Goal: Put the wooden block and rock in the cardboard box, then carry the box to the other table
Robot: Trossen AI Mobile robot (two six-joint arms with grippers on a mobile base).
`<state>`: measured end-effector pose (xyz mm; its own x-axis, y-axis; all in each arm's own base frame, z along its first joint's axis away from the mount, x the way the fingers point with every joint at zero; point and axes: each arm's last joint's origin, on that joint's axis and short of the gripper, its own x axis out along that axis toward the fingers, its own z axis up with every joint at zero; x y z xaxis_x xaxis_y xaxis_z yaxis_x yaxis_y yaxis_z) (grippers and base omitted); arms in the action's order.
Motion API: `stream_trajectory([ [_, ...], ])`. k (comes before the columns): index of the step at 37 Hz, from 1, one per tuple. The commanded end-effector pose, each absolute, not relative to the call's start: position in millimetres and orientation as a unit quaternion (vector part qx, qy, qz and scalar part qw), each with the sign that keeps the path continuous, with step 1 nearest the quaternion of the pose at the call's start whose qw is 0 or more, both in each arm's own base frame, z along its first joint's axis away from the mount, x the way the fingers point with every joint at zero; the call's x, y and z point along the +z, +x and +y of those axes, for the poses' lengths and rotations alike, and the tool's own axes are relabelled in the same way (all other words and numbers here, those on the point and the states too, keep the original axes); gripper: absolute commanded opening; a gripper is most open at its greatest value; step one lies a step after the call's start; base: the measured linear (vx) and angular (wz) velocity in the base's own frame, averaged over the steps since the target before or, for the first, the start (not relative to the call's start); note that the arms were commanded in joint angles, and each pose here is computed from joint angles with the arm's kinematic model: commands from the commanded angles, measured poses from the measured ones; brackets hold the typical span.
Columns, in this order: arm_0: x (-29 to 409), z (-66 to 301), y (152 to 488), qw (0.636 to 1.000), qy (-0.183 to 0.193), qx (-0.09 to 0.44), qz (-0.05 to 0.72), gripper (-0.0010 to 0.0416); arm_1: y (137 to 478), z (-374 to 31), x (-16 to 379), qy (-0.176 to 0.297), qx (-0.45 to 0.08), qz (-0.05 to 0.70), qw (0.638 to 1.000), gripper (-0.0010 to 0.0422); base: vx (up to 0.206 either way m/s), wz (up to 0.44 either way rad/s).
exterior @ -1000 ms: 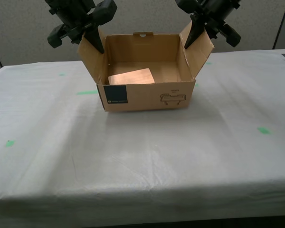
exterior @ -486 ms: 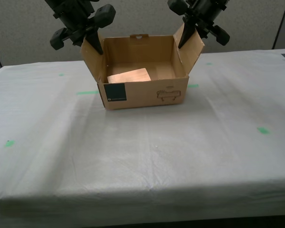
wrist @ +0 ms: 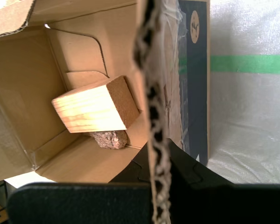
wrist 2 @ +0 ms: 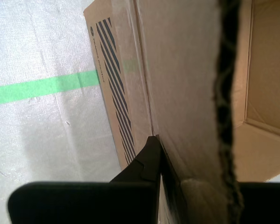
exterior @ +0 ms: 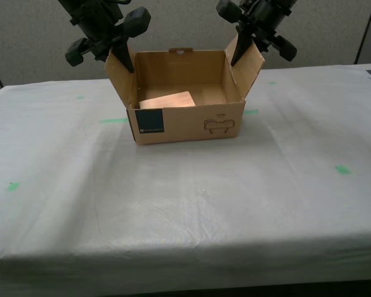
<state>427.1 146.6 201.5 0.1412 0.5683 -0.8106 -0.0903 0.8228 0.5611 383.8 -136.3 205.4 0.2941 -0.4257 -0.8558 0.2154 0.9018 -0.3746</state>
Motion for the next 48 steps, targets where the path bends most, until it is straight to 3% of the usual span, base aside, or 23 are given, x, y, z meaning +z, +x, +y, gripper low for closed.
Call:
stream_trajectory([
  [1,202.8,147.8,426.9,0.727,0.200,0.233,0.614,0.0000,383.8,-137.5,207.0,-0.100,-0.211,0.558,0.796,0.0000,0.000,0.000],
  [10,202.8,147.8,426.3,0.727,0.192,0.239,0.614,0.0003,382.7,-137.0,206.2,-0.100,-0.209,0.563,0.793,0.0008,0.000,0.000],
  [30,202.8,148.0,426.1,0.727,0.192,0.238,0.614,0.0003,382.1,-136.8,205.9,-0.100,-0.208,0.566,0.791,0.0167,0.000,0.000],
  [48,202.3,147.7,425.0,0.723,0.196,0.232,0.621,0.0003,380.1,-136.1,205.0,-0.103,-0.201,0.578,0.784,0.0243,0.000,0.000],
])
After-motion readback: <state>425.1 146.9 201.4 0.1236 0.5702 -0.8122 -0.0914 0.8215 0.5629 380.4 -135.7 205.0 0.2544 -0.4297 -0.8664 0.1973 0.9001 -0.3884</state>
